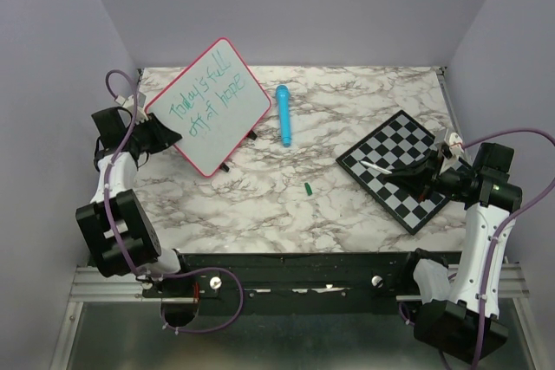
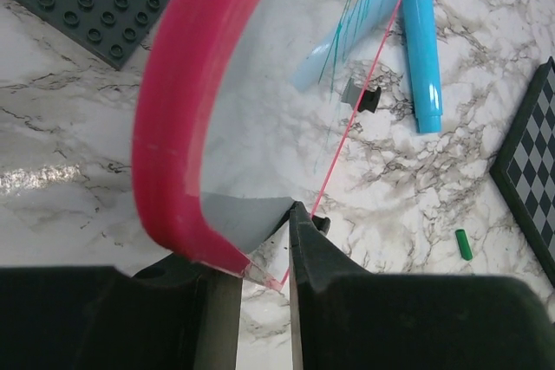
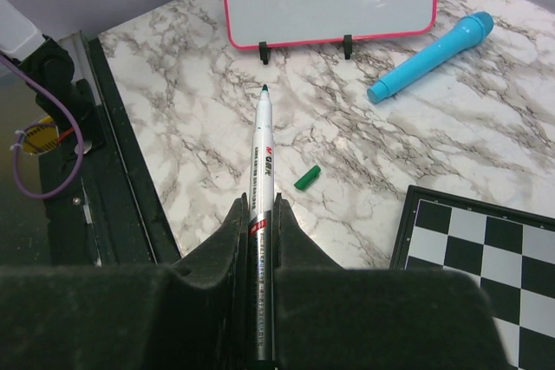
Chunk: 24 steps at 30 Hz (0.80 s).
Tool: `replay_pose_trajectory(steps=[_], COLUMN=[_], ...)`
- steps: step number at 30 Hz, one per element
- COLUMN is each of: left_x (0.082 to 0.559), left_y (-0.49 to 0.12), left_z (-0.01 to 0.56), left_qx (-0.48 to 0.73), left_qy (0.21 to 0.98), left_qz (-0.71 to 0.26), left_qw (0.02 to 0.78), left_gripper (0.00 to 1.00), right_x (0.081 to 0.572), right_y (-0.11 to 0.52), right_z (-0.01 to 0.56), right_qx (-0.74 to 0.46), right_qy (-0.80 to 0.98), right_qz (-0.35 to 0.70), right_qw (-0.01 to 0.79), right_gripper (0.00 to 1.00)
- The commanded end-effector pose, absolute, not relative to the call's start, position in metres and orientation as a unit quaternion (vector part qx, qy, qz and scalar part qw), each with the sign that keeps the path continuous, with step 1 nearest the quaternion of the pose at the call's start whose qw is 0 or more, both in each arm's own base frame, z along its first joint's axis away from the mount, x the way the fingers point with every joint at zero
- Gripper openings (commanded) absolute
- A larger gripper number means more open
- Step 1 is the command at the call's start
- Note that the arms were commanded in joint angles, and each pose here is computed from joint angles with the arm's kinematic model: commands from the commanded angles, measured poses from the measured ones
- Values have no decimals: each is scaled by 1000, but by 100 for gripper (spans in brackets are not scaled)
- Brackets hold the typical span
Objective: Write a sentence on the whiteboard
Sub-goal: Put down the whiteboard on the whiteboard stand.
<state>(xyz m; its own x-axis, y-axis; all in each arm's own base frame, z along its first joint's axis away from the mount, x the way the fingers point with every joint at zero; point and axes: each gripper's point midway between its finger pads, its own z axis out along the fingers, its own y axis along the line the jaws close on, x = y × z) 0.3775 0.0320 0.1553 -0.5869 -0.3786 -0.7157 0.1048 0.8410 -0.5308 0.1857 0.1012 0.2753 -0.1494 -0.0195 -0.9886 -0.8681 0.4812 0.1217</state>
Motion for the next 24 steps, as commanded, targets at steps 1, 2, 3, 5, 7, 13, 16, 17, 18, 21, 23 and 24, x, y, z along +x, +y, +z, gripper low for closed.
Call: replay_pose_trajectory(steps=[1,2,3,5,7,13,16,17,18,21,23,24], left_x=[395,397,397,399,400,402,402,402,402,402,402,401], left_y=[102,102,102,104,104,105,106,105,106,105,105,104], left_z=[145,147,145,148,148,151,154,154,154,157,158,159], left_qx=[-92,-91,-92,-92,-93,-96,-97,-96,-98,-97,-96,-96], left_qy=[865,864,866,864,865,864,863,862,862,861,860,860], left_qz=[-111,-111,-112,-111,-112,-114,-114,-114,-115,-113,-114,-114], left_qw=[481,482,478,482,480,481,483,484,483,486,488,488], left_gripper=[29,29,31,31,33,40,45,45,46,47,48,51], right_x=[179,179,179,180,180,181,181,181,181,181,181,181], right_y=[111,111,111,111,110,110,110,110,110,110,110,110], right_z=[296,296,296,296,295,295,295,295,295,294,295,294], right_qx=[-343,-344,-343,-343,-343,-342,-342,-342,-343,-343,-344,-343], right_qy=[609,608,609,608,609,610,610,610,610,610,609,610], right_qz=[424,424,424,425,424,424,424,424,423,423,423,423], right_qw=[576,577,576,576,576,575,575,575,576,576,576,576], right_gripper=[1,0,0,1,1,0,1,1,0,1,1,1])
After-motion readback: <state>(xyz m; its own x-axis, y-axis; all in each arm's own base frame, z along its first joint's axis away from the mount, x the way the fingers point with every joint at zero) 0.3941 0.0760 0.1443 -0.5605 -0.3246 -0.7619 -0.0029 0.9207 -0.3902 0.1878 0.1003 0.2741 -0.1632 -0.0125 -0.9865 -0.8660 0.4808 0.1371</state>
